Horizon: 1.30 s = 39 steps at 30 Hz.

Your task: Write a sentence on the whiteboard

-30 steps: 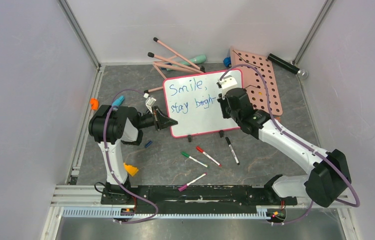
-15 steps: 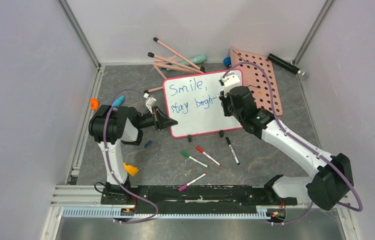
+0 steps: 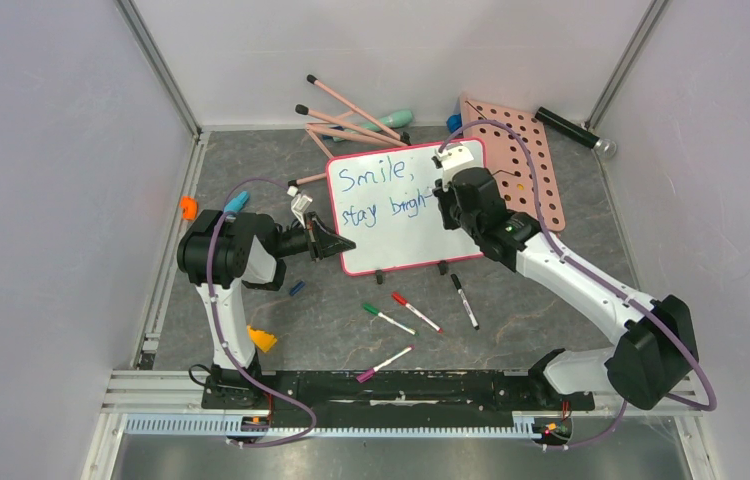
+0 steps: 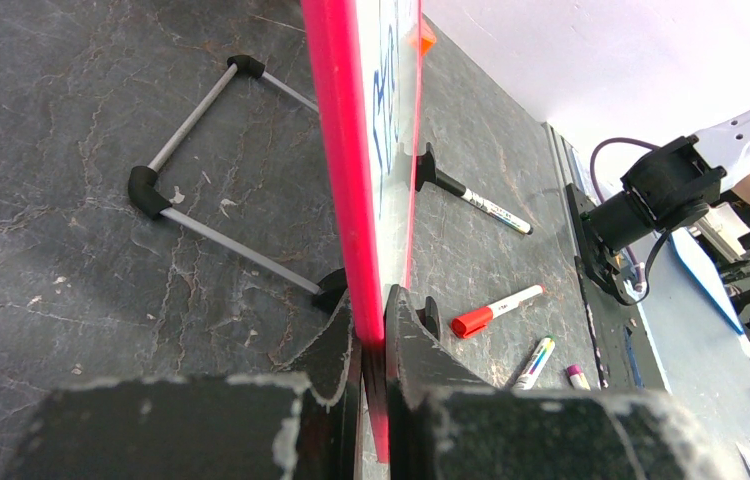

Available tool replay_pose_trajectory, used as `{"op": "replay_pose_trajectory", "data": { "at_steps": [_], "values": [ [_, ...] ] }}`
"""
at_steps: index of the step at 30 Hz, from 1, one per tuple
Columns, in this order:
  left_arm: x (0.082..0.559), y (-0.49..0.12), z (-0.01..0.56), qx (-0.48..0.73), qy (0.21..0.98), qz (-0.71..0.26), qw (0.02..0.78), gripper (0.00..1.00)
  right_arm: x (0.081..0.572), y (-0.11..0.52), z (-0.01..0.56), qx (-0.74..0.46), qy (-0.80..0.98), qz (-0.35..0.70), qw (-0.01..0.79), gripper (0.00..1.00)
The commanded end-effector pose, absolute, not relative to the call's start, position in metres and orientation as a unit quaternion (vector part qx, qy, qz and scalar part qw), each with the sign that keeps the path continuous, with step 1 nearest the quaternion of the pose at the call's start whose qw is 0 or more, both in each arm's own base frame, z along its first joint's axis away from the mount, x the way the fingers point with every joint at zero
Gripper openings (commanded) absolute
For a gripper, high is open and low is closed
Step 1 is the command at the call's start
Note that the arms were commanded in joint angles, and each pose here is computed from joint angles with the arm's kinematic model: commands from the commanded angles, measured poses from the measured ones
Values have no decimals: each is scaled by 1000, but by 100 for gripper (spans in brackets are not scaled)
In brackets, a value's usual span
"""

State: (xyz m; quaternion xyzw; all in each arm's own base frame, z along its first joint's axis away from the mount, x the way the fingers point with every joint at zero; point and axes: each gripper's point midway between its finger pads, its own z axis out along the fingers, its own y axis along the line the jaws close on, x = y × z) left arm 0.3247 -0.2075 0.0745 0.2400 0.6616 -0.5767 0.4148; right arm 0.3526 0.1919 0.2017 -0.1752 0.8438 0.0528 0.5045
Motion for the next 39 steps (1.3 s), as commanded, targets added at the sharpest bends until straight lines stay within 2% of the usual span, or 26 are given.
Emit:
{"op": "replay_pose_trajectory", "data": {
  "at_steps": [1,18,28,33,37,39],
  "values": [
    [343,-199,56,296,641,-508,494,2,360,195,216,-173,831,60,526,0],
    [343,-199,56,296,640,-508,494,2,333,179,179,-175,846,57,500,0],
    [343,-199,56,296,640,-509,493,2,339,172,198,-158,840,41,518,0],
    [343,-199,56,296,641,-509,493,3,336,178,221,-164,823,68,539,0],
    [343,-199,57,296,641,-508,494,6,327,176,231,-164,811,84,555,0],
    [341,-200,57,300,638,-511,492,18,323,173,234,-161,808,86,561,0]
  ]
}}
